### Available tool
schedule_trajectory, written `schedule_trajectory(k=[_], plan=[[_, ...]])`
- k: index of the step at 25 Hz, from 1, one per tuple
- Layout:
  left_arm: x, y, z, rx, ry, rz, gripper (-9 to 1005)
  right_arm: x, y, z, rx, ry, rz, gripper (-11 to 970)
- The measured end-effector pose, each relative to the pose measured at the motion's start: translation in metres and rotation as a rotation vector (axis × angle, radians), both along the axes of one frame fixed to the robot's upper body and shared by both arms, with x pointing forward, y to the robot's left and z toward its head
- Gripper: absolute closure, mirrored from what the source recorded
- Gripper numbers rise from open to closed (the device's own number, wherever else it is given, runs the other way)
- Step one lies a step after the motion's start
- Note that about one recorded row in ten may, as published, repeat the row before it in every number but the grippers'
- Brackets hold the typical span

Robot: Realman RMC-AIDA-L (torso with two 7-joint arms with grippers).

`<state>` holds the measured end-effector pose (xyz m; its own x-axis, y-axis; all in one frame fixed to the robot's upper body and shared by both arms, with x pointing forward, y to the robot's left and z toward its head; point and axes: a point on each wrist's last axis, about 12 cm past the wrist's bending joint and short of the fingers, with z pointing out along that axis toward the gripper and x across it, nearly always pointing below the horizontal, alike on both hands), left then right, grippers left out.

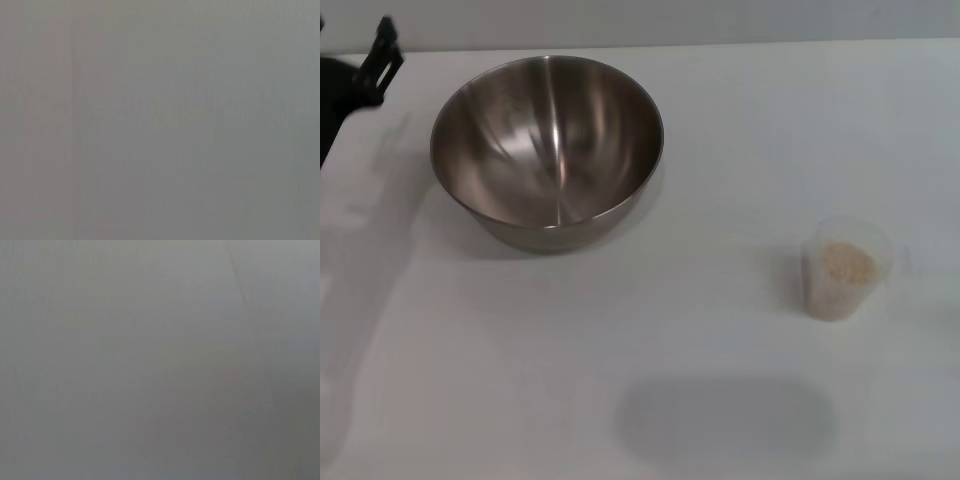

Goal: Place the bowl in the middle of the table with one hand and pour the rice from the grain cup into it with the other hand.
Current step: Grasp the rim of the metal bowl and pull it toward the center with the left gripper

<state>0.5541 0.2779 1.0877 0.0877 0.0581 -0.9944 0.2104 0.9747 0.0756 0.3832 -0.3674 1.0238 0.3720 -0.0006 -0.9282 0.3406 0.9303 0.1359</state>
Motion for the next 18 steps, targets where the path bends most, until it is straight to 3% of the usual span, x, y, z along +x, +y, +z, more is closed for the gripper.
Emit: schedule_trajectory(k=[1, 5, 12, 18], plan=[[0.000, 0.000, 0.000, 0.000, 0.000, 0.000, 214, 0.000, 0.000, 0.000, 0.000, 0.000, 0.000, 172], [0.020, -0.014, 0.038, 0.062, 0.135, -0.022, 213, -0.001, 0.000, 0.000, -0.001, 0.003, -0.001, 171], [0.033, -0.041, 0.099, 0.130, 0.403, -0.046, 204, -0.002, -0.001, -0.002, 0.002, 0.012, -0.003, 171], [0.041, -0.053, 0.116, 0.171, 0.623, -0.152, 205, -0.001, -0.001, -0.001, 0.003, 0.012, -0.001, 171]])
